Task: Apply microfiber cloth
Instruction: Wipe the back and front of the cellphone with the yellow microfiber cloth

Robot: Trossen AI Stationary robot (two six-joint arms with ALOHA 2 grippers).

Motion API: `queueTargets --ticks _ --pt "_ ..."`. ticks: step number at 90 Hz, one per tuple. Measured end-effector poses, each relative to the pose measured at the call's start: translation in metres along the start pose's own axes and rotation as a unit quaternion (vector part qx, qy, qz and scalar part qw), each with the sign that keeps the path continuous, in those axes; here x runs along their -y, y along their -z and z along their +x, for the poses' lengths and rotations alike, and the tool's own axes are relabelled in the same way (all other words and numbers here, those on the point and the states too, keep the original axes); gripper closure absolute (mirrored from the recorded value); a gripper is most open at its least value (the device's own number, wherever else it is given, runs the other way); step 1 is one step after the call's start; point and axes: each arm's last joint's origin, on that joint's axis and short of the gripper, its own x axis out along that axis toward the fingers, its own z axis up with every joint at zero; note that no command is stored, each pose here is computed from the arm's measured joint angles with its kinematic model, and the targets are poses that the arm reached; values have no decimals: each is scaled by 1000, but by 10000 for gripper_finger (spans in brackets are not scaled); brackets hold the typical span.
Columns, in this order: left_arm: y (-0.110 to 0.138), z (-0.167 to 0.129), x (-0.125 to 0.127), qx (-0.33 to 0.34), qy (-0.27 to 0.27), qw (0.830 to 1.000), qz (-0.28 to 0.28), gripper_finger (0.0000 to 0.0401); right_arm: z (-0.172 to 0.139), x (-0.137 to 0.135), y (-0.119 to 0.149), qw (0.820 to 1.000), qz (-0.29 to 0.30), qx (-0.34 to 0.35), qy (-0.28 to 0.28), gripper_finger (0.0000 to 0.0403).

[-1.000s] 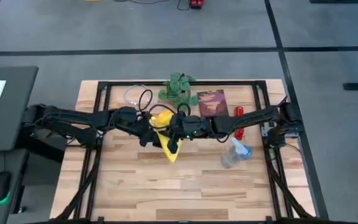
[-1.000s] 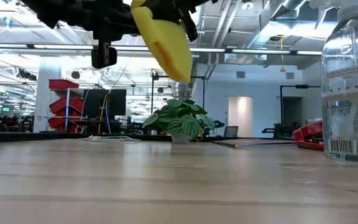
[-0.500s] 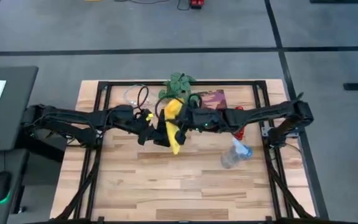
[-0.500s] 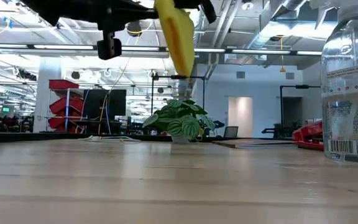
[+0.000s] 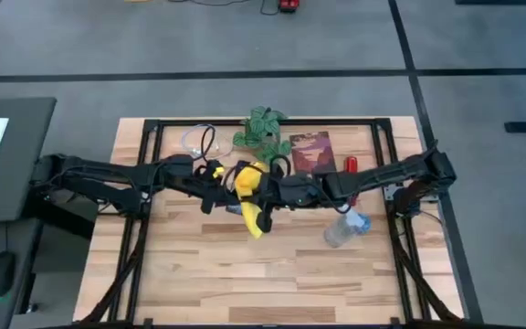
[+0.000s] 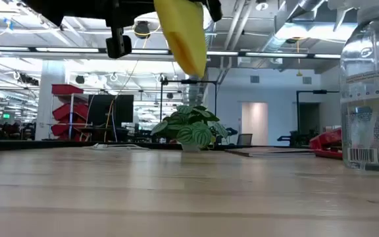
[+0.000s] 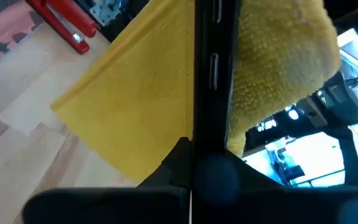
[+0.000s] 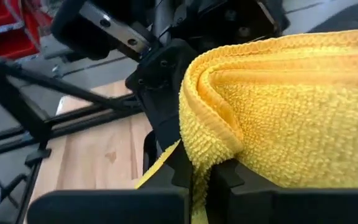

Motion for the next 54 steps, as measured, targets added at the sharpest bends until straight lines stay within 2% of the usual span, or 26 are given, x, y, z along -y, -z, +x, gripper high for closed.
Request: queueTargets --ticks 11,28,54 --pt "-1 0 1 7 5 1000 2 397 -2 -6 2 1000 19 -2 -7 403" --pt "-5 0 5 17 11 1000 13 397 -6 -14 5 1000 17 6 8 403" --pt "-10 0 11 27 15 999 29 397 -9 -21 7 1000 13 3 2 403"
